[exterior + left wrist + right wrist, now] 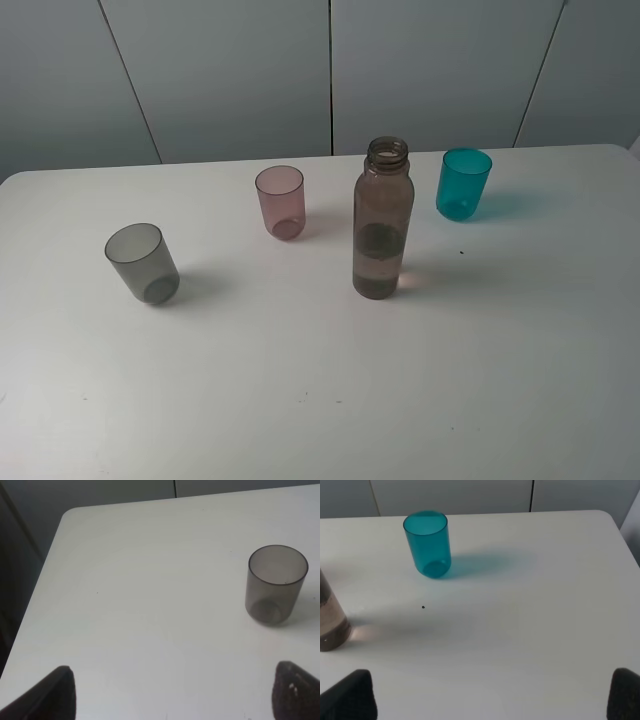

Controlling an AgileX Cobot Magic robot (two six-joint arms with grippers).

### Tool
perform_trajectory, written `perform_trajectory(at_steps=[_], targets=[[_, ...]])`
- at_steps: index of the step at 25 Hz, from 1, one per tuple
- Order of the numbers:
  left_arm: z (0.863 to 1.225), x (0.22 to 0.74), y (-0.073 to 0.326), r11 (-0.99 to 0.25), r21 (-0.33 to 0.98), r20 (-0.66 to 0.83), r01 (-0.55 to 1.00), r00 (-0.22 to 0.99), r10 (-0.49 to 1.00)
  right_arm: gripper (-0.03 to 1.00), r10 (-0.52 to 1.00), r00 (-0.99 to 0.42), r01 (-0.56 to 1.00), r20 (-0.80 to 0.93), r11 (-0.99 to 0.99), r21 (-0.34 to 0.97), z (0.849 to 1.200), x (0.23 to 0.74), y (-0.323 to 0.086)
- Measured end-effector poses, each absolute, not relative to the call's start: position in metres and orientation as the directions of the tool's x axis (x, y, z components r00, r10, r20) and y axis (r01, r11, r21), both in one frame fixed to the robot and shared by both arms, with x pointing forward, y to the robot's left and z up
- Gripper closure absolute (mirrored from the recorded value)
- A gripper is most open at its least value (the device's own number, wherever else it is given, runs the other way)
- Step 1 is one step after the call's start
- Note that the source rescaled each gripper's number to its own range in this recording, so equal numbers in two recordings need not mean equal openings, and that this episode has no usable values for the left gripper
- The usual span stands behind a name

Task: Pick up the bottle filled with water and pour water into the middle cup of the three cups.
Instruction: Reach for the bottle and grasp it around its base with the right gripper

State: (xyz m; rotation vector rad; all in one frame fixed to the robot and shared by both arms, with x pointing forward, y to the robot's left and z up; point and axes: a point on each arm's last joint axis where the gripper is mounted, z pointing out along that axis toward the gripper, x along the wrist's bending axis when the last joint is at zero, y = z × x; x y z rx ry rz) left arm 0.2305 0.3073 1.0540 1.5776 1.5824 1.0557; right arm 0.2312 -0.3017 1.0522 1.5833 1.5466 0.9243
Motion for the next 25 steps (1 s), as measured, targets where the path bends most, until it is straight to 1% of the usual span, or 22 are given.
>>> perform_trajectory(at_steps=[25], targets=[[1.054, 0.2305, 0.3073, -0.052, 0.884, 0.089, 0.464, -0.057, 0.994, -0.03, 1.0, 0.02, 0.478, 0.005, -0.014, 0.878, 1.0522, 0.2312, -0.3017]])
